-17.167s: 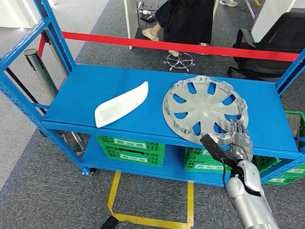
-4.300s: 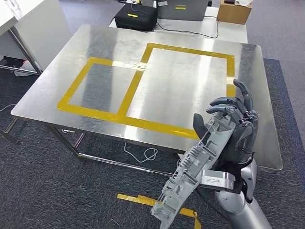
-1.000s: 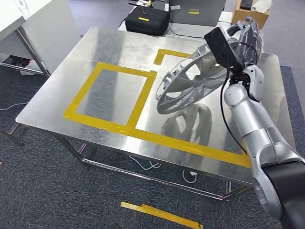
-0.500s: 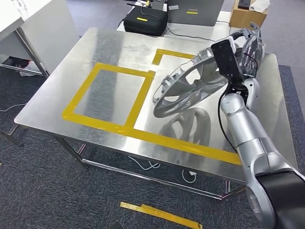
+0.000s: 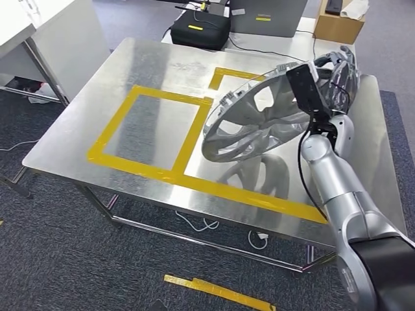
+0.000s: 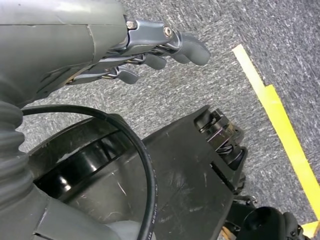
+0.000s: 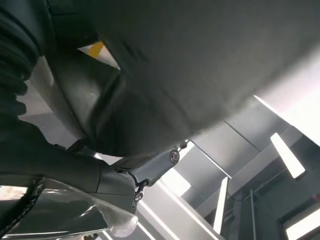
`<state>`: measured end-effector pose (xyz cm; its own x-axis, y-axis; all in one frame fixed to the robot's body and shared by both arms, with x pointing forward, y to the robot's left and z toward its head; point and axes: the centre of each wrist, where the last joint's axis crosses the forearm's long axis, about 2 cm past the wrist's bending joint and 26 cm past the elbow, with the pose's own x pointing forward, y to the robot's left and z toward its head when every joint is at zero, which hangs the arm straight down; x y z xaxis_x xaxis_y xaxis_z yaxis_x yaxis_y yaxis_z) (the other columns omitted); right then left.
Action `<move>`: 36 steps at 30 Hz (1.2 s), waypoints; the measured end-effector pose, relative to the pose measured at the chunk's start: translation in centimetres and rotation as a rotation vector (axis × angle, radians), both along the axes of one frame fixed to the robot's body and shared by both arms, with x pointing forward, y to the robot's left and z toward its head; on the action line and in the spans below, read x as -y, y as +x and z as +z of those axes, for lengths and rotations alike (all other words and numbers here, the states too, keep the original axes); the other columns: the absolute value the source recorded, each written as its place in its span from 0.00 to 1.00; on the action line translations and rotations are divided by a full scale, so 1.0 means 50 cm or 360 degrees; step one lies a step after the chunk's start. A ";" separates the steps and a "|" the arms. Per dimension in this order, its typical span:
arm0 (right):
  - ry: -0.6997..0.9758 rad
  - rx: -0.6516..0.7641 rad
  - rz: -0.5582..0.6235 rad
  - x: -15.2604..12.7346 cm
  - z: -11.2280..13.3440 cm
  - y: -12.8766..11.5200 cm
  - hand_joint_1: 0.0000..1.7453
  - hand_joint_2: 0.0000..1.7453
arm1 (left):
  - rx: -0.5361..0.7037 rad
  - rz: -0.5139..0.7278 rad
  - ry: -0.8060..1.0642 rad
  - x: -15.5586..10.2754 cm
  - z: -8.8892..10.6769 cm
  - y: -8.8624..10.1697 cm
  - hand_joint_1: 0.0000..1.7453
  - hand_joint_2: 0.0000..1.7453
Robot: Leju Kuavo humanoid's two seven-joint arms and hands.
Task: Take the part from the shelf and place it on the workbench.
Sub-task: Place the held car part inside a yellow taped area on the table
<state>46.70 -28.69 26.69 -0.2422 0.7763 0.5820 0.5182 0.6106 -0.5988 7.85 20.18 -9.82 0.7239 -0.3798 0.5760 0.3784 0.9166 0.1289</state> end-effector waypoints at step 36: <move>-0.0378 -0.0811 -0.0223 0.199 -0.211 -0.074 1.00 1.00 | -0.0001 0.0049 0.0005 -0.007 -0.003 -0.012 0.00 1.00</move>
<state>42.98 -38.66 16.17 0.1375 0.9044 0.4040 0.1951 0.3752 -0.9062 7.23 20.51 -9.98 0.7356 -0.3594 0.5742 0.3503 0.9273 0.1315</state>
